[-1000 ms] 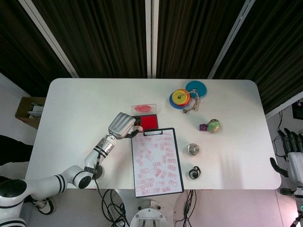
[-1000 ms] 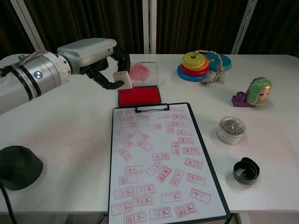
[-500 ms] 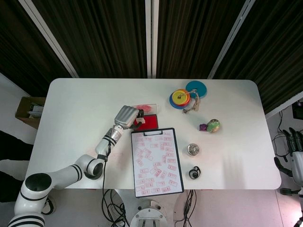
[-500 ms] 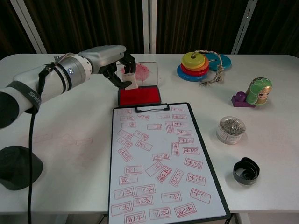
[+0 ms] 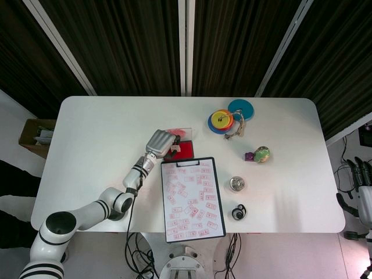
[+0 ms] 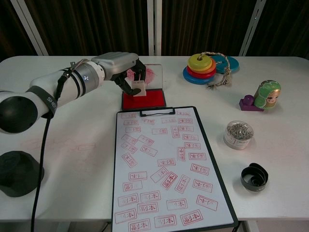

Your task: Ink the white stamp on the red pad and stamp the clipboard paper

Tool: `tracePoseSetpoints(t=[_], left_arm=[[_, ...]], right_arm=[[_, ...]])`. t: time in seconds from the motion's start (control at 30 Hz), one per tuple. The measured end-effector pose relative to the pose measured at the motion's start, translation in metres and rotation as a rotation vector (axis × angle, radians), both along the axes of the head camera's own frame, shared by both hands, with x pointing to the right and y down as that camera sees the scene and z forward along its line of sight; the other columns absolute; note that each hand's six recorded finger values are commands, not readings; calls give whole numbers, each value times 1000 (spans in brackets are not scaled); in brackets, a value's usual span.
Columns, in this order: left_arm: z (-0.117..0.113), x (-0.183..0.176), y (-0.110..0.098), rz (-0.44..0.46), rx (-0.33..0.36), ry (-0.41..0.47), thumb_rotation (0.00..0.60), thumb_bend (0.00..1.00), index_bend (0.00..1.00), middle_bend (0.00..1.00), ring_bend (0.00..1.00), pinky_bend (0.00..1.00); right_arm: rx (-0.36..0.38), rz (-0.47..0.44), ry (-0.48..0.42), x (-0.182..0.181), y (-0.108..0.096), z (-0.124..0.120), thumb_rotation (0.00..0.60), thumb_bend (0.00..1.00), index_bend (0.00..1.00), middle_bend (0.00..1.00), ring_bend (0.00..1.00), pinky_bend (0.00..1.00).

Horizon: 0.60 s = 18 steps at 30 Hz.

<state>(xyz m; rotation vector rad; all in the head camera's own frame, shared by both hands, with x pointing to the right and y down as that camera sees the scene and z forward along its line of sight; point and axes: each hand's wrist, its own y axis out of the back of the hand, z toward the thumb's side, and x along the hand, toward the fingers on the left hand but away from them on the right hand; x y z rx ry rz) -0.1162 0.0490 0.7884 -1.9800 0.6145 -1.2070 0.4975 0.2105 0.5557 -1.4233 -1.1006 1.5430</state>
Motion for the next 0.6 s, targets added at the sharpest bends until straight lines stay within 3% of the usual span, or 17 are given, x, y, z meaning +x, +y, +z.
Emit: tracePoseSetpoints(t=[0.6], left_arm=[[15, -5, 7, -26, -23, -29, 600, 391, 680, 676, 1000, 1000]], right_arm=[[-11, -3, -6, 2, 3, 7, 600, 222, 0, 0, 0, 0]])
